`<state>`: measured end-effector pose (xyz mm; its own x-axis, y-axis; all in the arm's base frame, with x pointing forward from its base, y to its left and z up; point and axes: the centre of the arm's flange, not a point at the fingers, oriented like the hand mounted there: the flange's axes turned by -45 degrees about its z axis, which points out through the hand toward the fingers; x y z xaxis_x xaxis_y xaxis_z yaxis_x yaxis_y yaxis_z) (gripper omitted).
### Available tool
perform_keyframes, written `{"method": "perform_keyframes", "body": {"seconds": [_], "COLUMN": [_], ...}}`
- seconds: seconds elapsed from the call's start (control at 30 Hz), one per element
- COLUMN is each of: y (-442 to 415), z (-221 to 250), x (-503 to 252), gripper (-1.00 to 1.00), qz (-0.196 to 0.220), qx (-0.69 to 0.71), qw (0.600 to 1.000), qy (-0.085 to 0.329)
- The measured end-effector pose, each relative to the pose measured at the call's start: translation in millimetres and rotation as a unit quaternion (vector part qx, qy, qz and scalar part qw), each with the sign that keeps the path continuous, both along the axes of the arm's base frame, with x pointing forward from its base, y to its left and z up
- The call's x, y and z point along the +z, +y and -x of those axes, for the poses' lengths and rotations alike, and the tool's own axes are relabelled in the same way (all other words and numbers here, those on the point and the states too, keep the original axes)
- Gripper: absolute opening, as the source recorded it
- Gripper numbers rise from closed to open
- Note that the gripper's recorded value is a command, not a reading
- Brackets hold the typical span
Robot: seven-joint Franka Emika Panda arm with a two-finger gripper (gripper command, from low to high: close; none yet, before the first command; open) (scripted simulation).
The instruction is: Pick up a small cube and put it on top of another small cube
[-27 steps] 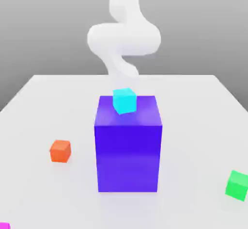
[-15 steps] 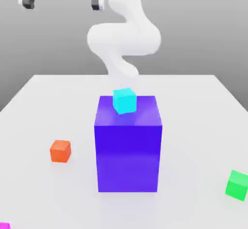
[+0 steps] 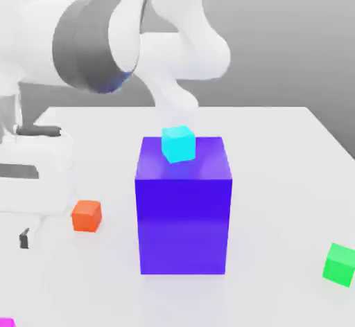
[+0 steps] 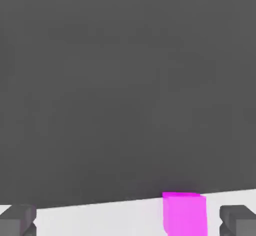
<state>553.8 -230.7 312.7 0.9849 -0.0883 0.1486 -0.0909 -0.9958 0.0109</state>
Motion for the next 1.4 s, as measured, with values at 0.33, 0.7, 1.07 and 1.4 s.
{"method": "perform_keyframes", "body": {"seconds": [0.33,0.7,1.07,1.4], "y": [-52.0,-52.3,206.1,460.1], "z": [20.3,20.6,-2.1,110.3], "x": [-172.8,-139.8,-102.9,-78.8], "gripper": [0.00,-1.00,-1.00,-1.00], "qz": [-0.012,-0.013,-0.033,-0.010], "qx": [-0.007,-0.007,0.085,0.203], "qw": [0.997,0.997,0.993,0.976], "qy": [0.073,0.074,0.079,0.079]}}
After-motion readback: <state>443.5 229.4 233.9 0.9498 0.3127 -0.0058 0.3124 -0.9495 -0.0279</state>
